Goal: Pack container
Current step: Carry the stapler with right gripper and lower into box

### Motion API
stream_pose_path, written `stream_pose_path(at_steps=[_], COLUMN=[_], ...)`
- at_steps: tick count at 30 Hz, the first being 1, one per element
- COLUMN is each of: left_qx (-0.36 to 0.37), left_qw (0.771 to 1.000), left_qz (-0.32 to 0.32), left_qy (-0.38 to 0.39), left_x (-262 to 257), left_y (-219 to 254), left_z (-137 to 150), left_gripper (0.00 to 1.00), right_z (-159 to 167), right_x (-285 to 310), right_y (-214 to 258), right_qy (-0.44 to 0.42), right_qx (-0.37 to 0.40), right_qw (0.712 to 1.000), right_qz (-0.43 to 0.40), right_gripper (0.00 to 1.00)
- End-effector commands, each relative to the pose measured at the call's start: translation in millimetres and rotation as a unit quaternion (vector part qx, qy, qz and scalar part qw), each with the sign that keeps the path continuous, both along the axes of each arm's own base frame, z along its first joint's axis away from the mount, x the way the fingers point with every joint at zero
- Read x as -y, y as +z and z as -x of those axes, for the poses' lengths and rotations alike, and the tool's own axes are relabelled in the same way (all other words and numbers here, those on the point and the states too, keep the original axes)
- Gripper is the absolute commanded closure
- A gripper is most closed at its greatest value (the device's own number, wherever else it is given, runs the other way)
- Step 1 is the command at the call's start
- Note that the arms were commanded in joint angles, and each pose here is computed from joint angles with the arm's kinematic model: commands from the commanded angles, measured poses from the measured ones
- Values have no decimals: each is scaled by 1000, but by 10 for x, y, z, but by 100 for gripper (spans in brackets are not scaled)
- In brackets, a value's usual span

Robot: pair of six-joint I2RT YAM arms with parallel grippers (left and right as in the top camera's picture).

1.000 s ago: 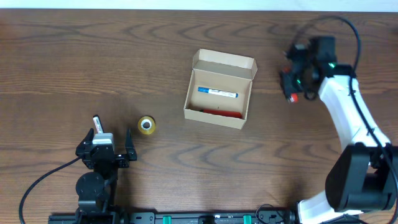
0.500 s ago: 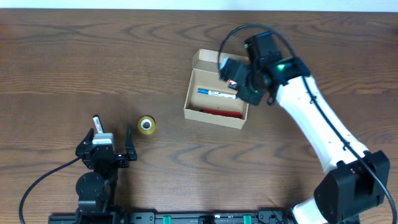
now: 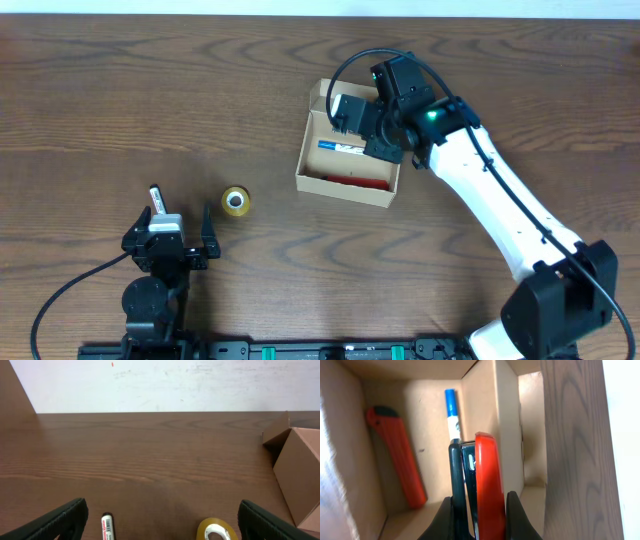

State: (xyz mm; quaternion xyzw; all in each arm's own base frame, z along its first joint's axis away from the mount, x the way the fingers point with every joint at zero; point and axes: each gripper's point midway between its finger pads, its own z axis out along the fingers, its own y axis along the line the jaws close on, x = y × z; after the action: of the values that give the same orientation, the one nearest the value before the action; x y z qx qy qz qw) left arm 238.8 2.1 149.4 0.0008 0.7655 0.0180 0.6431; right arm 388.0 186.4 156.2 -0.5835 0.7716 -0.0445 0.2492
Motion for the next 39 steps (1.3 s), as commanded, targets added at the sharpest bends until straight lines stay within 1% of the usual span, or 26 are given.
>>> stream_pose_path(at_steps=[1,5,9,19,25,32,39], left_qx=[-18,-18,-18,-18,-18,-18,-18], left_qw=[1000,1000,1000,1000,1000,1000,1000], left_qz=[2,2,2,1,2,2,1], left_qy=[-2,-2,-2,-2,-2,-2,-2], left_x=[6,6,6,5,5,6,6], left_y=[-160,-160,-160,-160,-160,-160,-160], left_z=[-1,-1,-1,-1,-1,-1,-1], left_gripper=[5,5,5,5,5,5,5], right_z=[-70,-115,-96,-84,-63,99,181], right_x=[-111,-136,-181,-143,-76,-50,-79], right_y=[-203,-486,-661,-742,-780,-1064,-1259], right_qy=[-17,-30,-25,4,-3,-4,0], right_qx=[-23,-49,-74,-92,-109,-172,-204], right_qw=[999,998,997,995,993,984,978], right_qz=[-14,-9,-15,-24,-34,-35,-33], right_gripper=[99,99,99,99,99,99,99])
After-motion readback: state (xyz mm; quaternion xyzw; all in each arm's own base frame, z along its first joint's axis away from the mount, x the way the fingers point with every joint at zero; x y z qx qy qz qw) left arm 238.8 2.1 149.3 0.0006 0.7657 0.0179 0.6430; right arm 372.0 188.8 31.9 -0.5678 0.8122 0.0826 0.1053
